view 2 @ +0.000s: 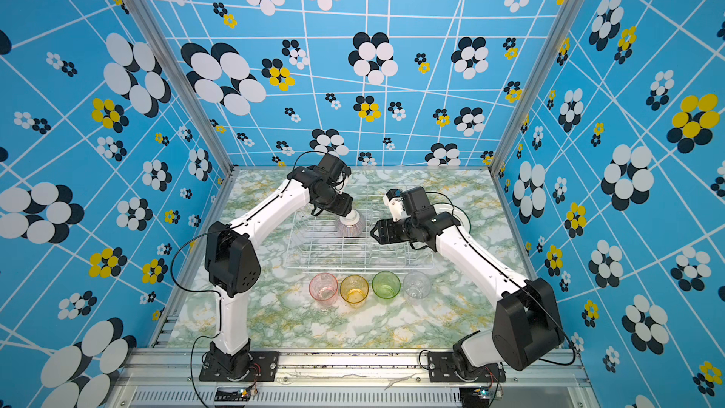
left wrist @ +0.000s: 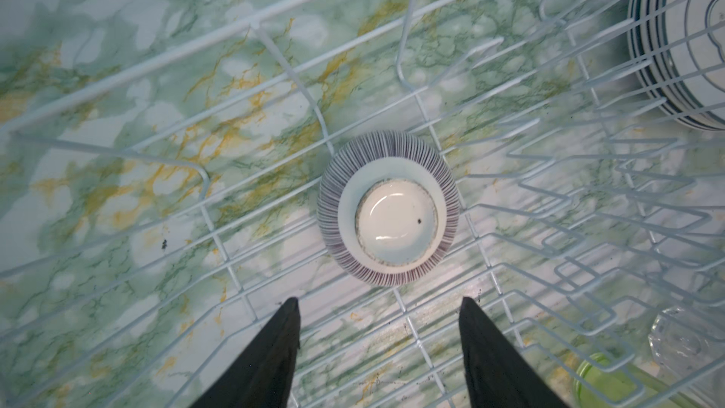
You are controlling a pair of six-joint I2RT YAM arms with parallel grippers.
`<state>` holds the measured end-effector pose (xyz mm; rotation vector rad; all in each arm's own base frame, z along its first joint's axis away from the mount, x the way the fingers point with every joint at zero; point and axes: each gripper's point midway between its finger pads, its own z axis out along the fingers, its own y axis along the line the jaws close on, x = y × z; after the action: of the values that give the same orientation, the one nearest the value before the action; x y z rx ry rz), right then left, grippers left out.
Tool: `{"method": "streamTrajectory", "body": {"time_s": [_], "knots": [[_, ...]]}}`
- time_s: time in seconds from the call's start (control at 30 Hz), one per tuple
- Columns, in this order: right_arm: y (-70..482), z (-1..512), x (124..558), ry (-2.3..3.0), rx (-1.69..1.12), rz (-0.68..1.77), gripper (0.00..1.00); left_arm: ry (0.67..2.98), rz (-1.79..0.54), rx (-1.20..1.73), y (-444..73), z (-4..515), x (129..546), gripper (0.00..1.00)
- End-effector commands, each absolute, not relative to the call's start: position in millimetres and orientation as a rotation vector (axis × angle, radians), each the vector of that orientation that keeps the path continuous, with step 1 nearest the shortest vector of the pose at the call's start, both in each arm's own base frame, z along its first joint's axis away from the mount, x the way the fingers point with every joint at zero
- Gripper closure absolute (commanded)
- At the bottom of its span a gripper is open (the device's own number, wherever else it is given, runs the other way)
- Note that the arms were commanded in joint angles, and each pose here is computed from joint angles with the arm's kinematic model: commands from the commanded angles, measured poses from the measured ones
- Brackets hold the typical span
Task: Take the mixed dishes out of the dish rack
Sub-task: 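Grasp the purple-striped bowl rim with the left gripper and lift it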
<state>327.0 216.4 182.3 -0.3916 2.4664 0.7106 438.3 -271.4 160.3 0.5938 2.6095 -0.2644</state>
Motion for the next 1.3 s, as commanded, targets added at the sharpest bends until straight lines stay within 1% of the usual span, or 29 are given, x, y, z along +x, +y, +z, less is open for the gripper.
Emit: {"method": "streamTrajectory", "body": {"time_s": [0.0, 0.33, 0.5, 0.63, 0.9, 1.13, 1.17, 1.23, 1.27], "knots": [[202.0, 204.2, 331.3, 2.426, -0.373, 0.665, 0.29, 2.662, -0.201, 0.646, -277.6, 136.0, 442.1, 0.35], [188.4, 206.1, 334.7, 2.405, -0.341, 0.652, 0.29, 2.715, -0.026, 0.676, -273.1, 113.7, 450.8, 0.35], [186.3, 202.5, 335.7, 2.407, -0.332, 0.655, 0.29, 2.736, -0.027, 0.701, -275.6, 104.5, 451.2, 0.36], [185.5, 200.7, 335.7, 2.408, -0.329, 0.659, 0.29, 2.765, -0.035, 0.715, -276.5, 95.7, 447.4, 0.39], [183.3, 200.2, 335.0, 2.402, -0.323, 0.661, 0.29, 2.808, -0.006, 0.721, -268.0, 88.5, 440.3, 0.40], [185.8, 198.1, 335.7, 2.402, -0.317, 0.686, 0.29, 2.819, -0.029, 0.716, -264.6, 89.0, 437.4, 0.52], [187.0, 197.4, 335.8, 2.403, -0.315, 0.696, 0.29, 2.824, -0.037, 0.710, -263.6, 89.4, 436.7, 0.55], [188.7, 196.1, 337.0, 2.403, -0.310, 0.710, 0.29, 2.828, -0.040, 0.697, -260.0, 89.9, 435.9, 0.71], [190.3, 196.3, 337.5, 2.401, -0.307, 0.721, 0.29, 2.830, -0.048, 0.689, -258.5, 90.5, 434.9, 0.73]]}}
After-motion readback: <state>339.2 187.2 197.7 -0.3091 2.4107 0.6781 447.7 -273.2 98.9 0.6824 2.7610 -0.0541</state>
